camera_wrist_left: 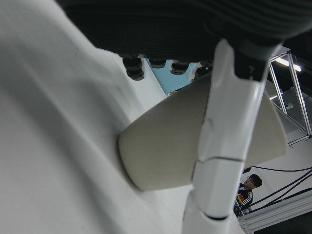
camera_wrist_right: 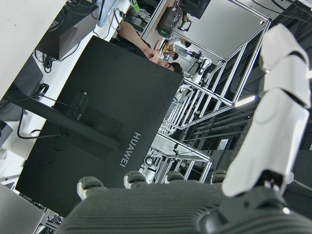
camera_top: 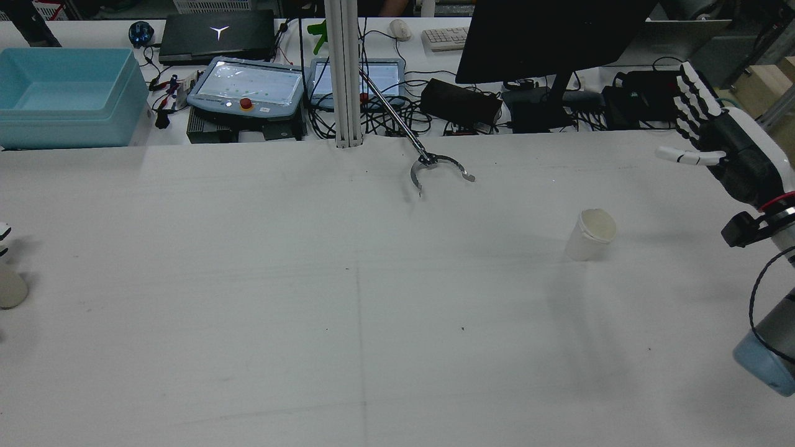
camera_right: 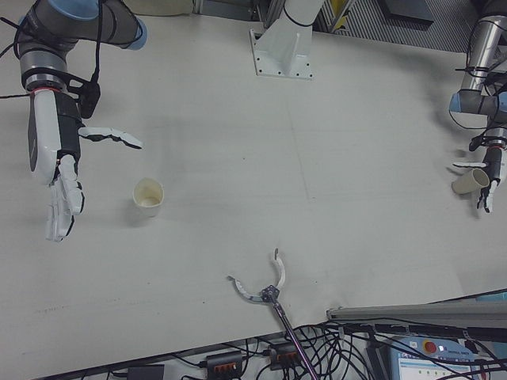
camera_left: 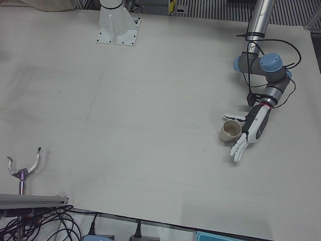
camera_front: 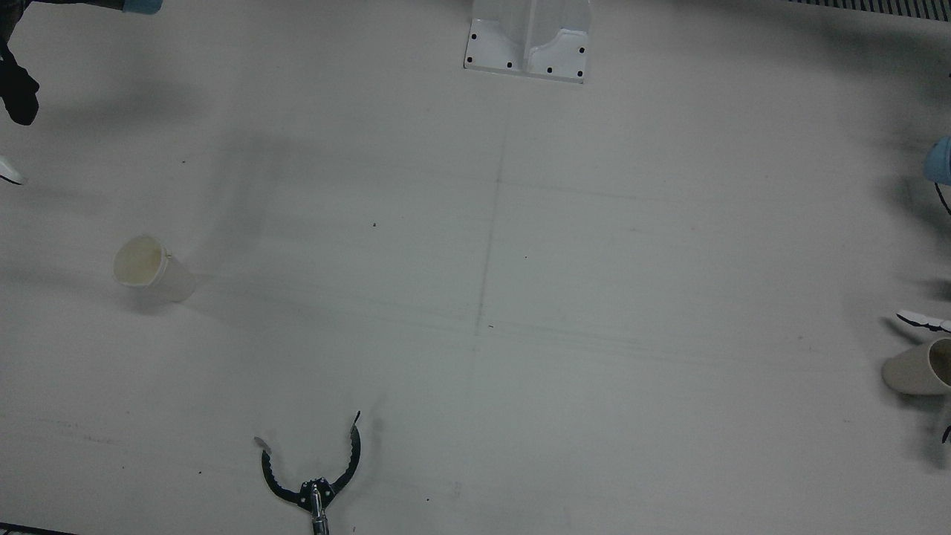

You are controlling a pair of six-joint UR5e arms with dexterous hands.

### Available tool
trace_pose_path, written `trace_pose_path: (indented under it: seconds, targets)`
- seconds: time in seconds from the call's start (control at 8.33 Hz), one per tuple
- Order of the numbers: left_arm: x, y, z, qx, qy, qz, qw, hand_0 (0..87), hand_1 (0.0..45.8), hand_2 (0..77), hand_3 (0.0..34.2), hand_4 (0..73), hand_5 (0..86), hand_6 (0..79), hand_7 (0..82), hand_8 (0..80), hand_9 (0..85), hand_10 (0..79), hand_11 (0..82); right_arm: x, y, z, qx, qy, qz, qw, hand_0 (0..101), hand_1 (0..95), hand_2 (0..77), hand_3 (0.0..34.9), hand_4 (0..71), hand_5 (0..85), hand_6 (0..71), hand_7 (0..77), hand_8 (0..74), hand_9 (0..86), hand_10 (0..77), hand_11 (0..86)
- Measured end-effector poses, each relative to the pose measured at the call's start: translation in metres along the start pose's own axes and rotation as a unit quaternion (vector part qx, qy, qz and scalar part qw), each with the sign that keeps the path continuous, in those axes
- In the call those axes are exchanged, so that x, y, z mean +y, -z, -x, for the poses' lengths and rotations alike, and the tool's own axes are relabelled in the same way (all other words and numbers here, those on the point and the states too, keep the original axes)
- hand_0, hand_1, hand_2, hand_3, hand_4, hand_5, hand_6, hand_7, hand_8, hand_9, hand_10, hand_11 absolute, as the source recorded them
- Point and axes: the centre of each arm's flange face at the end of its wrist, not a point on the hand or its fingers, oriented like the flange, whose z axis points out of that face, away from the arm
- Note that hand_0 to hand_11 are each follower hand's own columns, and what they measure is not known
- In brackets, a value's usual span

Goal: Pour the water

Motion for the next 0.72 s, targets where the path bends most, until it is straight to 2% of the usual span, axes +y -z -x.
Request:
trace_pose_path:
  seconds: [0.36,0.48,0.6,0.72]
  targets:
    - [-0.004,0.0001,0.0036,-0.003,0.01,-0.005,0.9999,79.9,20.7,1.1,0.0,13.1,0.0,2.2,0.0,0.0,1.1,4.4,9.8,0.0003,0.0,0.0001,0.0,0.0,0.0,1.0,48,18.5,18.0,24.8,0.0,4.4,1.1,1.1,1.6,1.1,0.0,0.5]
    - [-0.0041,-0.0001,0.0038,-0.003,0.014,-0.005,0.9999,79.8,19.1,0.5,0.0,15.8,0.0,2.2,0.0,0.0,1.1,4.4,9.8,0.0003,0.0001,0.0001,0.0,-0.001,0.0,1.0,48,18.5,18.0,24.8,0.0,4.4,1.1,1.1,1.6,1.1,0.0,0.5]
    - [-0.0044,0.0002,0.004,-0.005,0.019,-0.008,0.9998,80.0,20.2,0.5,0.0,17.4,0.0,3.8,0.0,0.0,1.1,4.4,10.9,-0.0001,0.0003,0.0001,0.0,0.0,0.0,1.0,47,17.5,18.0,24.9,0.0,4.4,1.1,1.1,1.6,1.1,0.0,0.5]
    - [-0.0048,0.0007,0.0042,-0.007,0.024,-0.012,0.9996,79.9,21.8,0.5,0.0,23.5,0.0,3.8,0.0,0.0,1.1,6.5,12.0,-0.0005,0.0006,0.0002,0.0,0.0,0.0,1.0,47,15.3,18.0,24.8,0.0,4.4,1.1,1.1,1.6,1.1,0.0,0.5]
